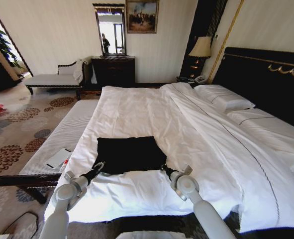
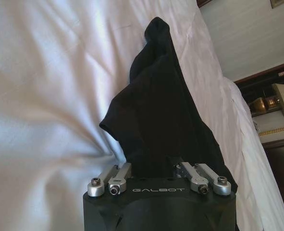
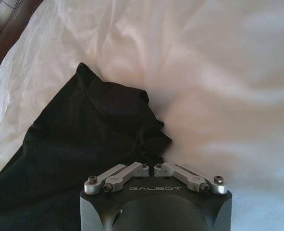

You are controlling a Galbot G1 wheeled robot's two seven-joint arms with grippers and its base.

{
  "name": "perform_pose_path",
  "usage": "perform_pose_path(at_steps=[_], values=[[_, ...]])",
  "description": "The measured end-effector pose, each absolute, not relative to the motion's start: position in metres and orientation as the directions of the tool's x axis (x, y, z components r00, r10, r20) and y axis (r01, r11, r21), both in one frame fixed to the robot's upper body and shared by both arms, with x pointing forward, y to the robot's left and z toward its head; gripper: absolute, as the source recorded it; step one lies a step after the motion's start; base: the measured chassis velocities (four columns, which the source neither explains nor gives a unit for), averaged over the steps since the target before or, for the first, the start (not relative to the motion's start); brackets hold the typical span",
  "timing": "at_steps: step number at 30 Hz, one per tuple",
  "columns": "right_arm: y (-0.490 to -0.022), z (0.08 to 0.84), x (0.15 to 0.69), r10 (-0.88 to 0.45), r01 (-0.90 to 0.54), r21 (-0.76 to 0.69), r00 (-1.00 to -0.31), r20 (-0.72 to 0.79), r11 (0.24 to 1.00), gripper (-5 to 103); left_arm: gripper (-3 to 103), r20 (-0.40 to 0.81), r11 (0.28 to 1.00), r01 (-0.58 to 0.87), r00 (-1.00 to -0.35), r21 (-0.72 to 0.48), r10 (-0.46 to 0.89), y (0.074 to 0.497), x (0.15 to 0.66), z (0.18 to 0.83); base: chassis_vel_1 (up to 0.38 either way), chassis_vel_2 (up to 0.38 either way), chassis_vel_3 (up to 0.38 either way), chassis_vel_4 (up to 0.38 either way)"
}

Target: Fold the clothes on the bed.

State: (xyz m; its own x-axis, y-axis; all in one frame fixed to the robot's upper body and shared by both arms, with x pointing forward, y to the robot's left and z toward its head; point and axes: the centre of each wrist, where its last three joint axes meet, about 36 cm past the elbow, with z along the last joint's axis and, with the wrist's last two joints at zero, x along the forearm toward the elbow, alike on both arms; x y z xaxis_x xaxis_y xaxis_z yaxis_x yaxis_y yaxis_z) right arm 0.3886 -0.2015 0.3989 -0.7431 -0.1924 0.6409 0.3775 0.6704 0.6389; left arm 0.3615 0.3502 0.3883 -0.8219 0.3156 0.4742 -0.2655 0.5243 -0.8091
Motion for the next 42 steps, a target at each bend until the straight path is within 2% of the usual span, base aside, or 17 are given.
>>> perform_pose_path(at_steps=[1,2,5,7,9,10,18,23,26,33,42], values=[[-0.201,0.399,0.388,-0.192,0.378,0.638,-0.743,0.642,0.67,0,28,0.477,0.525,-0.268,-0.821,-0.808,0.314,0.35,0.361,0.388,0.0,0.0,0.0,0.0],[-0.201,0.399,0.388,-0.192,0.378,0.638,-0.743,0.642,0.67,0,28,0.477,0.525,-0.268,-0.821,-0.808,0.314,0.35,0.361,0.388,0.0,0.0,0.0,0.0],[-0.2,0.398,0.386,-0.189,0.38,0.636,-0.742,0.643,0.671,0,12,0.478,0.529,-0.268,-0.821,-0.805,0.313,0.351,0.36,0.39,0.0,0.0,0.0,0.0],[-0.2,0.398,0.386,-0.188,0.381,0.635,-0.742,0.644,0.672,0,12,0.478,0.531,-0.267,-0.821,-0.804,0.311,0.351,0.36,0.39,0.0,0.0,0.0,0.0],[-0.198,0.398,0.384,-0.186,0.382,0.633,-0.741,0.645,0.673,0,3,0.475,0.536,-0.262,-0.824,-0.803,0.309,0.351,0.36,0.393,0.0,0.0,0.0,0.0],[-0.198,0.398,0.383,-0.185,0.384,0.633,-0.741,0.646,0.673,0,1,0.473,0.538,-0.259,-0.825,-0.802,0.308,0.352,0.36,0.395,0.0,0.0,0.0,0.0],[-0.196,0.402,0.377,-0.184,0.387,0.632,-0.739,0.648,0.672,0,1,0.472,0.579,-0.237,-0.831,-0.78,0.295,0.353,0.353,0.413,0.0,0.0,0.0,0.0],[-0.201,0.427,0.366,-0.201,0.356,0.637,-0.747,0.634,0.684,0,1,0.499,0.66,-0.211,-0.819,-0.721,0.283,0.363,0.34,0.456,0.0,0.0,0.0,0.0],[-0.204,0.432,0.364,-0.201,0.354,0.637,-0.749,0.632,0.684,0,1,0.513,0.682,-0.208,-0.811,-0.701,0.28,0.365,0.335,0.467,0.0,0.0,0.0,0.0],[-0.203,0.436,0.353,-0.207,0.354,0.637,-0.744,0.636,0.685,0,1,0.547,0.705,-0.231,-0.796,-0.67,0.26,0.367,0.328,0.469,0.0,0.0,0.0,0.0],[-0.211,0.434,0.337,-0.178,0.378,0.588,-0.715,0.676,0.716,0,1,0.634,0.771,-0.296,-0.754,-0.564,0.175,0.371,0.321,0.454,0.0,0.0,0.0,0.0]])
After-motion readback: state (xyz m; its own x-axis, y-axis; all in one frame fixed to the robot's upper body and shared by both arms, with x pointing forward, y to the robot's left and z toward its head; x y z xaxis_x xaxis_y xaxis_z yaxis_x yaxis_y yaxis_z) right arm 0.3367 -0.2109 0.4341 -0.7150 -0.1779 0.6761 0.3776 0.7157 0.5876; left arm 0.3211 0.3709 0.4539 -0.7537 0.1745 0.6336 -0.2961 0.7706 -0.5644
